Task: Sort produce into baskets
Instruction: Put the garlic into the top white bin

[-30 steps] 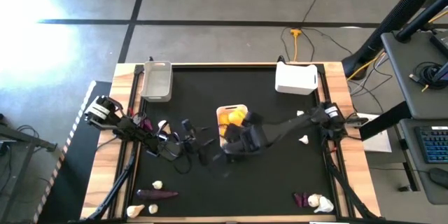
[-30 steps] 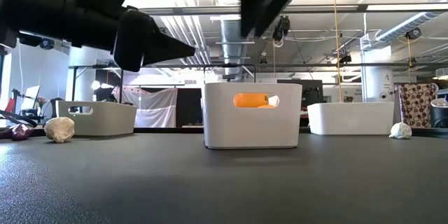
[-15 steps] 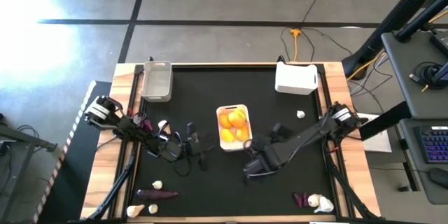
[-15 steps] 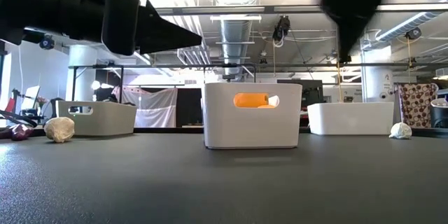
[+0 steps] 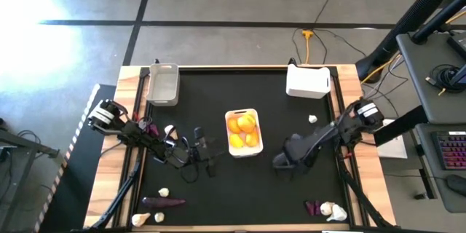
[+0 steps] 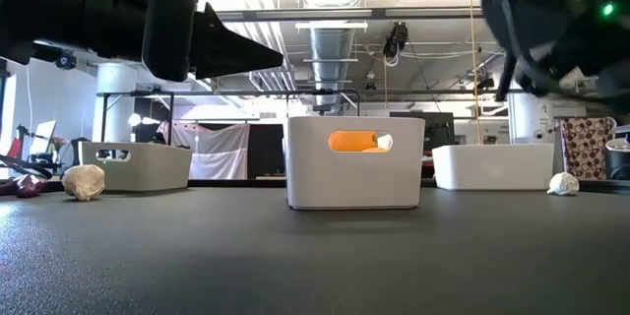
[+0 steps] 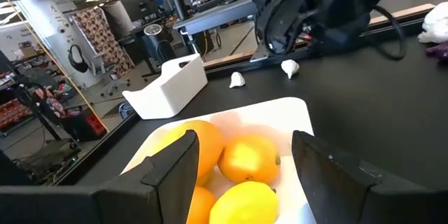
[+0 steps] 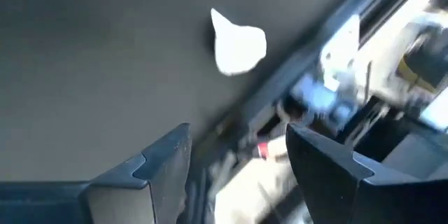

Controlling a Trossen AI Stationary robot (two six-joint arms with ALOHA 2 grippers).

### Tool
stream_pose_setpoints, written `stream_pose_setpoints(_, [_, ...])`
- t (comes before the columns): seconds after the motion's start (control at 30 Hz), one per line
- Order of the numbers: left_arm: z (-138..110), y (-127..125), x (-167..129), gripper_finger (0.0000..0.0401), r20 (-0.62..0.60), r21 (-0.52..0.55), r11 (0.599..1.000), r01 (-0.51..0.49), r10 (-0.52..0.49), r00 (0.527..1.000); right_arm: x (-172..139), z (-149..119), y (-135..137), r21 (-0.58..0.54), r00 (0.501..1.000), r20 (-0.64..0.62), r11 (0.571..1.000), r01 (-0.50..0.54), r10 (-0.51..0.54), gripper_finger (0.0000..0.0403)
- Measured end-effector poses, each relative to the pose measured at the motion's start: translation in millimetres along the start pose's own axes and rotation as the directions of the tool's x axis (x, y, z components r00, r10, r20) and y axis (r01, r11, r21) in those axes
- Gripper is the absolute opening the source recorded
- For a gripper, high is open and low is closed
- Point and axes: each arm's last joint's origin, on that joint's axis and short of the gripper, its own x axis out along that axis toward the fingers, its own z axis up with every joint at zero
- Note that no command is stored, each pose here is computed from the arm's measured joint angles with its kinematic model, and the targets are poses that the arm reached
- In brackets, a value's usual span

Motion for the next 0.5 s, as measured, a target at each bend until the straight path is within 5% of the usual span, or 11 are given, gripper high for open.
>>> stream_pose_setpoints(0.23, [1.2,4.0,5.1,0.0212,0.0,-0.008,1.0,-0.022,0.022,1.0,27.3,34.3,-13.9,-0.088,0.991,-0.105,0.991,-0.096,0.086,0.0224])
stream_pose_setpoints(0.5, [-2.9,3.3,6.4,0.0212,-0.012,0.003,1.0,-0.023,0.023,1.0,53.0,62.9,-24.9,0.005,0.961,-0.151,0.973,-0.232,0.23,0.0224])
